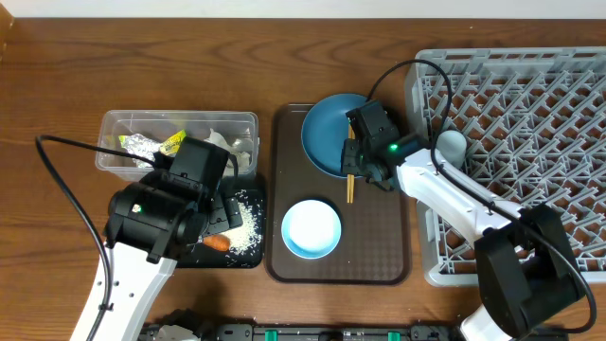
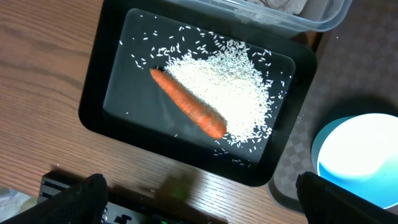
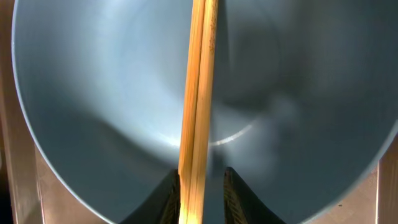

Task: Sort waste into correct bins and load items into the dishwasher rack
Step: 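Lower the right gripper onto the chopsticks on the blue plate and grasp, then lift the chopsticks and carry them right into the dish rack, then lower the chopsticks into the rack with the right gripper, then return the right gripper to the blue plate and grasp the second chopstick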

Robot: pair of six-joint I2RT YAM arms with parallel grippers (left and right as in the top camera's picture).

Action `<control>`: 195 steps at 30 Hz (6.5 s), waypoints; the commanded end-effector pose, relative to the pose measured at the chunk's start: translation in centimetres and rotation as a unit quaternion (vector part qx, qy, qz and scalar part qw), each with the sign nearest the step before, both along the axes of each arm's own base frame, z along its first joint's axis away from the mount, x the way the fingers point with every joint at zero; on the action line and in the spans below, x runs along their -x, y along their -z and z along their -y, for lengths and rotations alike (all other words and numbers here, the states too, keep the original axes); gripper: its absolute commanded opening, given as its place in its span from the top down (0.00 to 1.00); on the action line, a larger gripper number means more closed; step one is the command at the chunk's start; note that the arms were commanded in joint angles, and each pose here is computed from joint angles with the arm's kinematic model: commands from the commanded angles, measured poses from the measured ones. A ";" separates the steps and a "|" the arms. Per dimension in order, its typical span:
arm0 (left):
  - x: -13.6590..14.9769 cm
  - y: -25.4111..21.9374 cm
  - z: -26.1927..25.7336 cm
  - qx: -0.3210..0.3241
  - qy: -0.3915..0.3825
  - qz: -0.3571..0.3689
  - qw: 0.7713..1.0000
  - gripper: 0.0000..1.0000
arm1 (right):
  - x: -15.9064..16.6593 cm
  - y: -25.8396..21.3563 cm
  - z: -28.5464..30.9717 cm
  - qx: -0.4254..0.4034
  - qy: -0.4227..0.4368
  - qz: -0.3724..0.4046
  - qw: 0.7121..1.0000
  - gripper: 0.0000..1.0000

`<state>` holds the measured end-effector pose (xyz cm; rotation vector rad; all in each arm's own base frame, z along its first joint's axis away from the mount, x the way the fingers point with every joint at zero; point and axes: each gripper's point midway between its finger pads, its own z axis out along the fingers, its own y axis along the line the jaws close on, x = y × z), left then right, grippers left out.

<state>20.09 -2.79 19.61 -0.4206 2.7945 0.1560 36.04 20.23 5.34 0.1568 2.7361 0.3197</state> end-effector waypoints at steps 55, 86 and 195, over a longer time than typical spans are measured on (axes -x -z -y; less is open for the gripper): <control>0.2 0.3 -0.3 -0.005 -0.002 -0.007 1.000 0.00 | 3.2 -16.4 5.5 0.003 -0.073 0.199 0.977 0.99; 0.2 0.3 -0.3 -0.005 -0.002 -0.007 1.000 0.00 | 3.5 -8.6 25.2 0.259 -0.076 0.017 0.963 0.99; 0.2 0.3 -0.3 -0.005 -0.002 -0.007 1.000 0.00 | -1.9 -8.8 2.0 0.037 -0.142 0.143 0.979 0.99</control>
